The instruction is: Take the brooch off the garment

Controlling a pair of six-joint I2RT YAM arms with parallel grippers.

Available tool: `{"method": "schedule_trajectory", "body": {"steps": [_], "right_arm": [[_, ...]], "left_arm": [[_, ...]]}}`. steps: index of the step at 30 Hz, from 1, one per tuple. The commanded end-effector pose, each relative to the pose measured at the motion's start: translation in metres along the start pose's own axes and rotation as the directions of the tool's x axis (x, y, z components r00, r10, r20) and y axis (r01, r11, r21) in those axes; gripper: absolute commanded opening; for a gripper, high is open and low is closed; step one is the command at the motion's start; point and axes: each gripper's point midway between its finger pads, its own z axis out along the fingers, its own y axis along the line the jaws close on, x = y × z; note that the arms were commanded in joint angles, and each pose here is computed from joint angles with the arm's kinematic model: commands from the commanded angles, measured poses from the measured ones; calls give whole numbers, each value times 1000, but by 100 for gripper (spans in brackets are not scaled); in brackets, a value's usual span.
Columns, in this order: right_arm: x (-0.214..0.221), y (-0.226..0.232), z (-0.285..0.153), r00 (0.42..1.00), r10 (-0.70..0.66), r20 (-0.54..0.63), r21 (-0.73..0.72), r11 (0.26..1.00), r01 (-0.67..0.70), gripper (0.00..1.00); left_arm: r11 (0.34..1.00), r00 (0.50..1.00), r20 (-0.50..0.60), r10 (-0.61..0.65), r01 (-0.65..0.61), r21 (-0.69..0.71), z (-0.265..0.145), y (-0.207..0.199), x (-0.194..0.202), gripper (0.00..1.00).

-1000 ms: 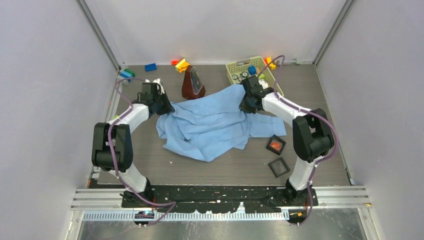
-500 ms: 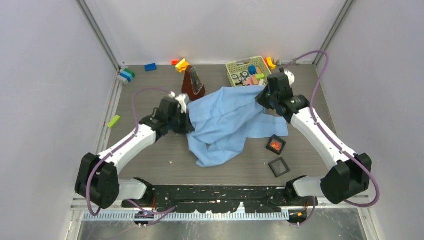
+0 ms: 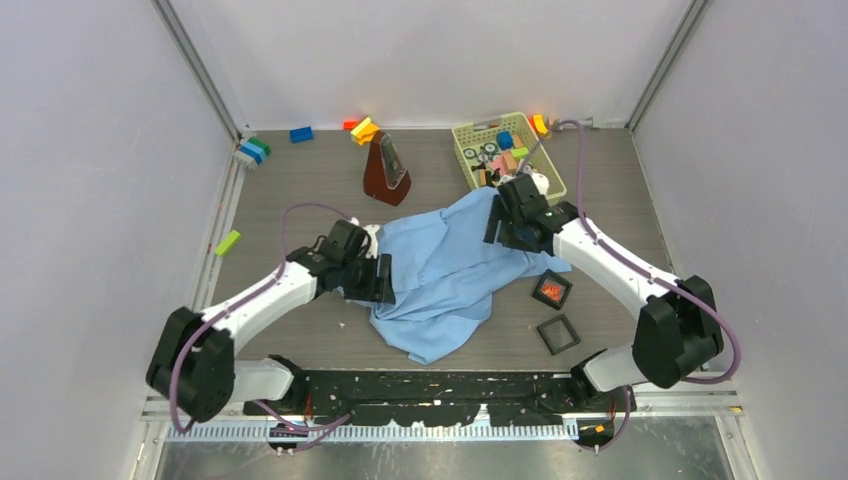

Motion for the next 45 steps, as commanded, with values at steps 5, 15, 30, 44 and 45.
{"method": "schedule_trajectory", "body": {"steps": [5,15,30,44,45], "right_arm": [[-16,77,-57,972,-186,142,-148,967,207,76],[10,176,-30,971,-233,47,-334,913,235,85],[92,240,27,950,-215,-227,-550,833,57,77],[75,250,-5,962,-198,-187,-629,777,38,1],[68,251,-19,966,-197,-168,-650,758,42,1]], "left_arm": [[990,957,283,64,-25,-136,-79,10,-65,80],[977,913,396,-99,164,-134,-78,55,-97,82],[970,862,444,-244,216,114,-40,68,-100,38],[955,833,530,-159,265,-130,-69,112,-96,46],[954,832,536,-147,263,-146,-70,113,-97,47]]}}
